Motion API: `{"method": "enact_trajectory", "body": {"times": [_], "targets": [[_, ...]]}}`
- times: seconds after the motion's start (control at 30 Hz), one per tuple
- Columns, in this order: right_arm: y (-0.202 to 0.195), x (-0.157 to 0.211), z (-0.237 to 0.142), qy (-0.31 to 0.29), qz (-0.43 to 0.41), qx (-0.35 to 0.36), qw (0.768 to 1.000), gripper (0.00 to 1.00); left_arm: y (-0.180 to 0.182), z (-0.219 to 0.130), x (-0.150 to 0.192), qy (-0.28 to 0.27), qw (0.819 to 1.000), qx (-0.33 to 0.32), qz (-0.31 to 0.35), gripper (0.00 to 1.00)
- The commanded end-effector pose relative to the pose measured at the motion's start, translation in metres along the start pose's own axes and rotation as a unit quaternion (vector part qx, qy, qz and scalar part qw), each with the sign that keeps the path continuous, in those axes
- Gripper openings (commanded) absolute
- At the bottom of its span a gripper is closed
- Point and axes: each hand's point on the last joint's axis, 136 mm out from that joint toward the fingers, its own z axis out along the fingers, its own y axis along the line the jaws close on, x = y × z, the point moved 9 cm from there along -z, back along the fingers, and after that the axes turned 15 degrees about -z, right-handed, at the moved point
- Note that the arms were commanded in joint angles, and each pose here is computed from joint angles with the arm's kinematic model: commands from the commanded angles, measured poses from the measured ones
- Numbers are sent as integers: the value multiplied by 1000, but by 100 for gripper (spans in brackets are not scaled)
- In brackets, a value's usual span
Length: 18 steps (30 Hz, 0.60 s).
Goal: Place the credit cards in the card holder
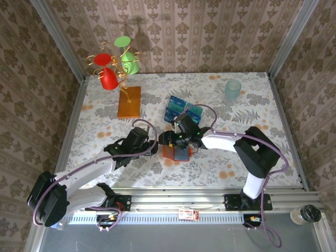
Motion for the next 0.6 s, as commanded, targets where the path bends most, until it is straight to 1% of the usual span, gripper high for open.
{"method": "enact_trajectory", "body": {"times": [0.0, 0.23, 0.43, 0.57], "targets": [[-9, 15, 16, 40, 18, 11, 999, 65, -2, -7, -10, -27, 999, 23, -25, 67], [-11, 18, 18, 42, 19, 4, 999, 65, 2, -2, -7, -20, 999, 15, -28, 67], [-6, 14, 5, 31, 6, -1, 1000, 65, -1, 6, -7, -11, 1000, 12, -27, 67], [-10, 12, -6, 19, 5, 3, 1000, 64, -5, 10, -9, -7, 1000, 11, -25, 67]]}}
